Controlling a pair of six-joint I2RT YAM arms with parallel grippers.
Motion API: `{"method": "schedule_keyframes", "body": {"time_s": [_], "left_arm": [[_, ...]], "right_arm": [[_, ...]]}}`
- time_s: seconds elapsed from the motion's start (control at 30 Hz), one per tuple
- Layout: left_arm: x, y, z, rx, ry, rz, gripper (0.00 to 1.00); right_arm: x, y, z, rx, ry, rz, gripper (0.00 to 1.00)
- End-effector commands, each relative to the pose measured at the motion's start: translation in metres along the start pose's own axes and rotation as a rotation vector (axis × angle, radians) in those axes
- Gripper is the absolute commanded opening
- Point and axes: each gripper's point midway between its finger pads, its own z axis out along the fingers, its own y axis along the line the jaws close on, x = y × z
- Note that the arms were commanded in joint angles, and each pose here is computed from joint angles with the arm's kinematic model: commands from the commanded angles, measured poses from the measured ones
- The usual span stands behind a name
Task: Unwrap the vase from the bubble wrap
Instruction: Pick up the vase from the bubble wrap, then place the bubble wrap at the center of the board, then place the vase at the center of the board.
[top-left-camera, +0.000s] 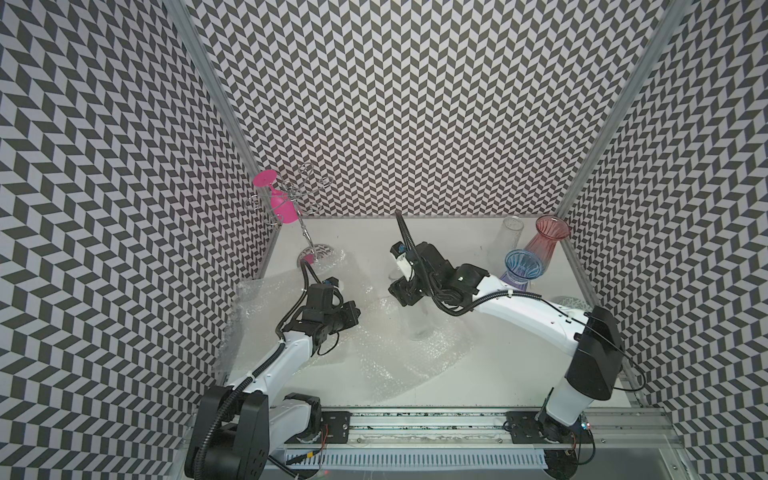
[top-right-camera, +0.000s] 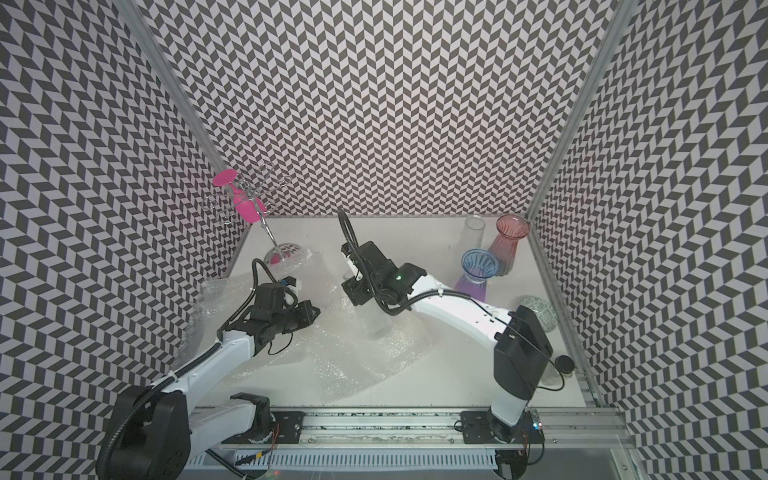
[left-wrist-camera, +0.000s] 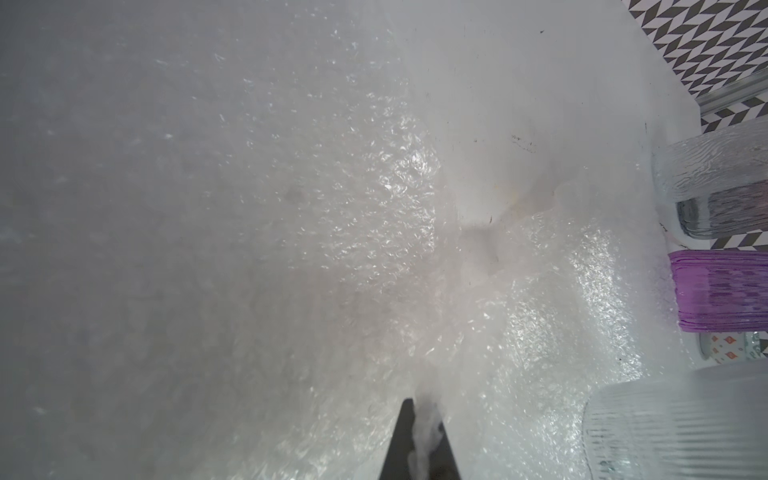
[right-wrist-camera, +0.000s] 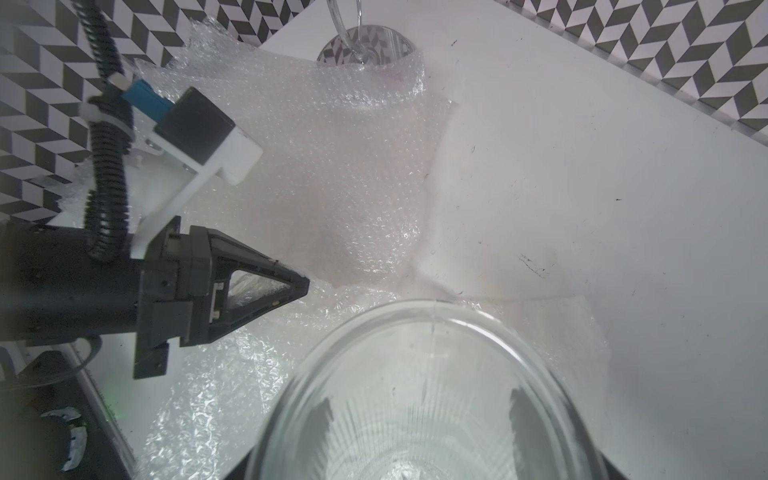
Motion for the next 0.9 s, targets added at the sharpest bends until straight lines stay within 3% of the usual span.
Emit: {"method": "schedule_keyframes", "body": {"time_s": [0.0, 0.23, 0.57, 0.87], "left_arm": [[0.0, 0.001, 0.001, 0.005, -0.002, -0.007, 0.0], [0.005, -0.002, 0.001, 0.006, 0.014, -0.005, 0.0], [0.013, -0.004, 0.008, 0.02, 0.06, -0.003, 0.0], [0.014, -0.002, 0.008, 0.005, 0.063, -0.006, 0.0]], "right_arm": [[-0.035, -0.004, -0.023, 0.014, -0.18, 0.009, 0.0], [-0.074, -0.034, -0.067, 0.074, -0.486, 0.097, 0.0], [-0.095, -0.123, -0.082, 0.283, -0.616, 0.207, 0.0], [-0.098, -0.202, -0.082, 0.471, -0.677, 0.211, 0.0]]}}
